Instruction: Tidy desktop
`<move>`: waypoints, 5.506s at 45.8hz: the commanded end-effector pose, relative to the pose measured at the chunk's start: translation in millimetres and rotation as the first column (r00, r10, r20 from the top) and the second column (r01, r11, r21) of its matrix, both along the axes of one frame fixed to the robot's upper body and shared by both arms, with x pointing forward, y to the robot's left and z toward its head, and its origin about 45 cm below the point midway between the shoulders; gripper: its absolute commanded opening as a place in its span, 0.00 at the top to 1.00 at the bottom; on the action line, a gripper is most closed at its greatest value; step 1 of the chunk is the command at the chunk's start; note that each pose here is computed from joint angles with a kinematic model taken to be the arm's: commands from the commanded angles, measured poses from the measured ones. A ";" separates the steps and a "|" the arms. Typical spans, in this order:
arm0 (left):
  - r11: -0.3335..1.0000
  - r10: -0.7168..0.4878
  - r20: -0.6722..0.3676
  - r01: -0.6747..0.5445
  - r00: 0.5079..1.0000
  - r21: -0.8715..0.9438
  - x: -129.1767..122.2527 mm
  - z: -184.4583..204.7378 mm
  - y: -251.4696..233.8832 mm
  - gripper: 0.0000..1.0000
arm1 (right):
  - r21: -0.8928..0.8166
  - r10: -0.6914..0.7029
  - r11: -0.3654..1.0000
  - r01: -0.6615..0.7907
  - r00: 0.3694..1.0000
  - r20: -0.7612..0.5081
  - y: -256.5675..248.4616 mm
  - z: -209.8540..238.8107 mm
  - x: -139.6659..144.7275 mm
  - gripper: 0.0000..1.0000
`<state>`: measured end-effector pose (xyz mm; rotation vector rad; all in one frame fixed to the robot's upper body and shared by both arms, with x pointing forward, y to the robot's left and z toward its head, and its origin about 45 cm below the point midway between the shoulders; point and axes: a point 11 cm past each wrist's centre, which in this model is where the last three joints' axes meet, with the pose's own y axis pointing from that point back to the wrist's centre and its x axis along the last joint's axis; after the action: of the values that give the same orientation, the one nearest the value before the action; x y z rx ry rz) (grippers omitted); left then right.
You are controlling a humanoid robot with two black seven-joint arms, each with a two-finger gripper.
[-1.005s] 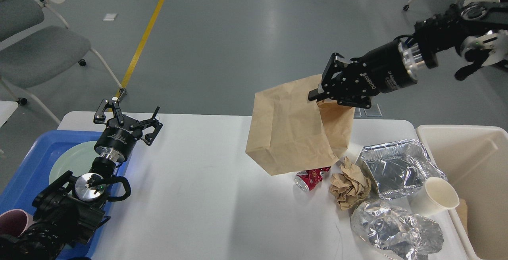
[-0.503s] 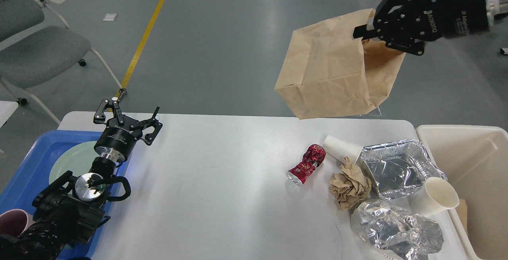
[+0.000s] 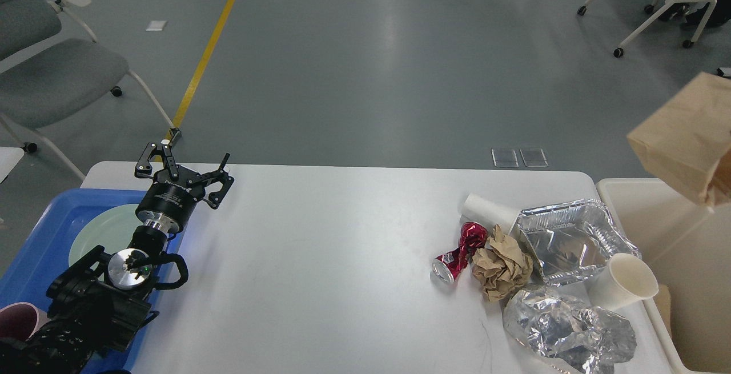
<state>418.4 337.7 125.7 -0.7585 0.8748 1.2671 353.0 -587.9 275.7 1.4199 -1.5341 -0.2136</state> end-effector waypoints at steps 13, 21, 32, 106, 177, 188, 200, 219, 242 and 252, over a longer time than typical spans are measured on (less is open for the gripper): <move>1.000 0.000 0.000 0.000 1.000 0.000 0.0 0.0 0.1 0.04 | -0.167 -0.125 0.982 0.090 0.969 -0.212 -28.2 -108.9 -73.2 0.00; 1.000 -0.001 0.000 0.001 1.000 -0.001 0.0 -0.2 -0.7 0.04 | -0.174 -0.126 0.981 0.084 0.961 -0.246 -27.2 -122.9 -83.3 0.00; 1.000 -0.001 0.000 0.001 1.000 0.000 0.0 0.0 0.0 0.04 | -0.155 0.005 0.987 -0.040 0.975 -0.222 14.1 -112.6 -31.8 0.00; 1.000 0.001 -0.001 -0.001 1.000 0.000 0.0 -0.1 0.2 0.04 | 0.139 0.401 0.893 -0.428 0.614 -0.680 97.8 -59.0 -44.3 0.00; 1.000 0.001 0.001 -0.001 1.000 -0.001 0.0 0.2 0.3 0.04 | 0.013 0.304 0.933 -0.360 0.767 -0.565 99.7 -143.0 -70.8 1.00; 1.000 0.001 -0.001 -0.001 1.000 0.000 0.0 -0.1 0.2 0.04 | 0.079 0.300 0.950 -0.301 0.822 -0.484 85.1 -84.1 -59.0 1.00; 1.000 0.000 0.000 0.000 1.000 0.000 0.0 0.0 0.1 0.04 | 0.229 0.436 0.894 -0.385 0.864 -0.252 100.9 42.2 -11.4 1.00; 1.000 0.002 0.000 -0.002 1.000 0.000 0.0 0.0 0.4 0.04 | 0.234 0.609 0.728 -0.644 0.765 0.210 143.7 214.9 9.1 1.00; 1.000 0.001 0.001 -0.001 1.000 -0.001 0.0 0.2 0.3 0.04 | -0.042 -0.027 0.999 0.024 0.998 -0.064 -19.5 38.3 -37.7 1.00; 1.000 0.000 0.000 0.000 1.000 0.000 0.0 0.0 0.1 0.04 | -0.240 -0.093 0.970 0.034 0.966 -0.240 -30.3 -52.8 -62.2 0.05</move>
<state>418.5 337.9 125.8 -0.7592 0.8746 1.2675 298.4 -612.3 263.1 1.2319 -1.4149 -0.2695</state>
